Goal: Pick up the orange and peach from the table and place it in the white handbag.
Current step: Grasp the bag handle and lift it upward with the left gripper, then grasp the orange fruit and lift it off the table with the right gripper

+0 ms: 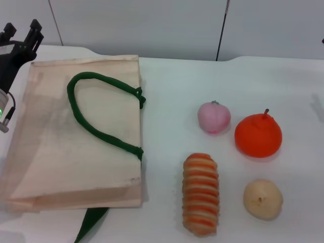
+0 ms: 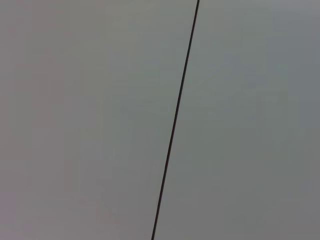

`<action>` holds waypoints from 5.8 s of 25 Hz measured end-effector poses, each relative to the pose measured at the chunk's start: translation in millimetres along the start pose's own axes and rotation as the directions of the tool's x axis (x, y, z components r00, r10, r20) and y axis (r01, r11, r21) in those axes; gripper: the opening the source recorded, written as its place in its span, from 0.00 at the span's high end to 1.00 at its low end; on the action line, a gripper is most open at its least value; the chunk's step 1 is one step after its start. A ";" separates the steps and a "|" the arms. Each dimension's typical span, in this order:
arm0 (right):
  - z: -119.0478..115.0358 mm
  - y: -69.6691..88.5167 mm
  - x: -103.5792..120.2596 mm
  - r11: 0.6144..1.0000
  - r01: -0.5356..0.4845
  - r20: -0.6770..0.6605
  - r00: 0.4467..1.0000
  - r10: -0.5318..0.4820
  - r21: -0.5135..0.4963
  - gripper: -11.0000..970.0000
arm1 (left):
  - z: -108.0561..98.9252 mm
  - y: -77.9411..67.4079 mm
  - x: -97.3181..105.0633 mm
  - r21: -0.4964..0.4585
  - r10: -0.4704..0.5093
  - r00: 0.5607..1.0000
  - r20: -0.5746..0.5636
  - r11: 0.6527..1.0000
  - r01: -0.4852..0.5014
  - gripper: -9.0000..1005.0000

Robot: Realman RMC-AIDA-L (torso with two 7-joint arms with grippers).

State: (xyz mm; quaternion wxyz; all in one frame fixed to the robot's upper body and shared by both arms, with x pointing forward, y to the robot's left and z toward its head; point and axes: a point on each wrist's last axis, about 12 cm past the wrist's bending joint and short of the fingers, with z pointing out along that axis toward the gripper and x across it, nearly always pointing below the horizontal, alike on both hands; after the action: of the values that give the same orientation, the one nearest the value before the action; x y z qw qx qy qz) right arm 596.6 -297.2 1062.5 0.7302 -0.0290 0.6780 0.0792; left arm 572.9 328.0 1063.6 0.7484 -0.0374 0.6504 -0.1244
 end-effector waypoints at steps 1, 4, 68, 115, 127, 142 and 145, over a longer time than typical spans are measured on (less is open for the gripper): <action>0.0 0.0 0.0 1.000 0.000 0.000 1.000 0.000 0.000 0.10 | 0.0 0.0 0.0 0.000 0.000 1.000 0.000 1.000 0.000 0.30; 0.0 0.0 0.0 1.000 0.000 0.000 1.000 0.000 0.000 0.10 | 0.0 0.0 0.0 0.000 0.001 1.000 0.000 1.000 -0.001 0.30; 9.1 -10.5 -4.5 0.999 0.035 -0.030 0.999 -0.034 0.023 0.11 | 65.9 2.0 -73.6 -0.143 -0.224 0.463 -0.858 0.969 0.204 0.31; 11.9 -5.8 -5.0 1.000 0.025 -0.028 0.999 -0.025 0.014 0.11 | 82.3 -20.1 -34.5 -0.035 -0.108 0.484 -0.868 0.987 0.157 0.81; 9.0 -5.5 -3.5 1.000 0.014 -0.027 1.000 -0.014 0.009 0.11 | 70.4 -19.5 -47.6 0.112 -0.163 0.631 -0.758 0.921 0.373 0.87; 17.6 16.8 -18.3 0.888 0.045 -0.128 0.985 -0.116 -0.458 0.12 | 45.8 -5.0 -76.4 0.322 -0.248 0.734 -0.633 0.777 0.541 0.87; 16.5 23.0 -23.8 0.836 0.055 -0.117 0.983 -0.141 -0.546 0.12 | 44.8 -6.1 -80.0 0.351 -0.247 0.742 -0.623 0.760 0.547 0.87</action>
State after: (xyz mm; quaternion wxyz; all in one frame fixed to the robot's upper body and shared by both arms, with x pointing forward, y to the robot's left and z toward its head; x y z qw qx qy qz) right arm 607.7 -273.8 1089.0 0.6415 -0.2742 0.6795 0.2272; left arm 606.3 336.1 1148.8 0.4683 0.0565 0.7518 -0.4608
